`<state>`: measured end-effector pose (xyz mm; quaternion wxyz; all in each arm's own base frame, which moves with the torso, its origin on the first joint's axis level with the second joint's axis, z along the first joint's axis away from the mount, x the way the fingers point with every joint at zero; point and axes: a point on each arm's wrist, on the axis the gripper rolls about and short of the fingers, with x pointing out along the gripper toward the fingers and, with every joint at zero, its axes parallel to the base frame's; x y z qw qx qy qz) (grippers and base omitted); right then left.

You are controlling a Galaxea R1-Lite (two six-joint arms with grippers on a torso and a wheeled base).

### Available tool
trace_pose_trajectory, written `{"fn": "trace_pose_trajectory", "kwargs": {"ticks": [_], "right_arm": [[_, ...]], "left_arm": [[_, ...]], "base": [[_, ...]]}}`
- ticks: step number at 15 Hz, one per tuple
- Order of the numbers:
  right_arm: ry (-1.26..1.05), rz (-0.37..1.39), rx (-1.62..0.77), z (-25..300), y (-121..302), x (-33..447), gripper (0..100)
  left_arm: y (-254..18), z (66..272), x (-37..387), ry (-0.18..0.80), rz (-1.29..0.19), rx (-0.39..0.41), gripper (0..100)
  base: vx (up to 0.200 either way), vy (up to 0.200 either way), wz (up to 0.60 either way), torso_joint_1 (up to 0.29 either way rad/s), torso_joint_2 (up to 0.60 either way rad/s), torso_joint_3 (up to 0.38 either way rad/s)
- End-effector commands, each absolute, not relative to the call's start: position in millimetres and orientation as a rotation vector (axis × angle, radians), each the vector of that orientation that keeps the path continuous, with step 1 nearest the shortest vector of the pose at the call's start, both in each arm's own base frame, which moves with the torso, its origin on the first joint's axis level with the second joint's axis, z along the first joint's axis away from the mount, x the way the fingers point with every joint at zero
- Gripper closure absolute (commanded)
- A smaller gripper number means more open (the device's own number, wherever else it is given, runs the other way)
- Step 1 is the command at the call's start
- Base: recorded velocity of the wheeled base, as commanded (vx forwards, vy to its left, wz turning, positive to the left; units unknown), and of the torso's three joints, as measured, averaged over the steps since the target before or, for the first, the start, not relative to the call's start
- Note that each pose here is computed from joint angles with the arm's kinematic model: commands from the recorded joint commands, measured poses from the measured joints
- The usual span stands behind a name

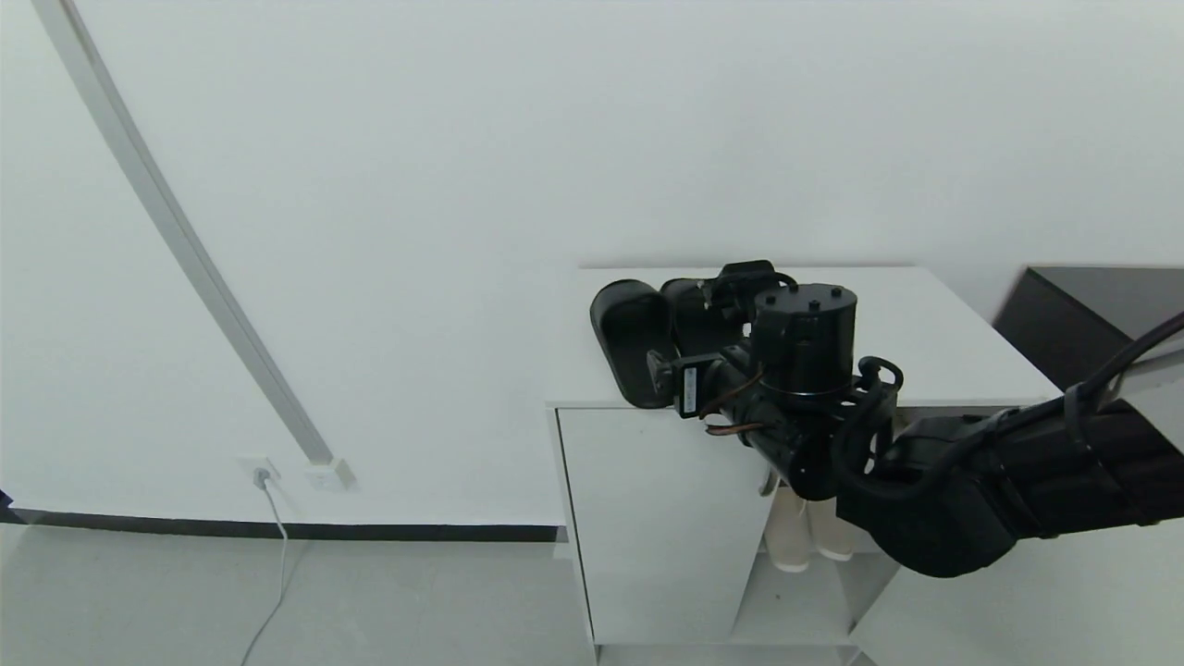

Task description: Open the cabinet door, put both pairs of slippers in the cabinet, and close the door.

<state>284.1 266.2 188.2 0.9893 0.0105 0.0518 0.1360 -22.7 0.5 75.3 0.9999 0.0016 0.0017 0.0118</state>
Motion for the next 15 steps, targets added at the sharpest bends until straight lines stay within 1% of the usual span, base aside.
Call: {"fn": "trace_pose_trajectory", "kwargs": {"ticks": [1,3,11,15], "right_arm": [[0.120,0.272,0.010,178,270,288,0],[0.115,0.272,0.008,166,274,292,0],[0.132,0.270,-0.002,142,280,300,0],[0.104,0.256,-0.003,148,285,315,0]], "left_arm": [[1,75,-23,0.003,0.023,0.003,100],[0,76,-23,0.002,0.025,0.003,100],[1,75,-23,0.003,0.023,0.003,100],[0,75,-23,0.003,0.025,0.002,100]], "base": [[0.200,0.000,0.00,0.002,0.01,0.002],[0.200,0.000,0.00,0.005,0.00,0.000],[0.000,0.000,0.00,0.000,0.00,0.000],[0.000,0.000,0.00,0.000,0.00,0.000]]}}
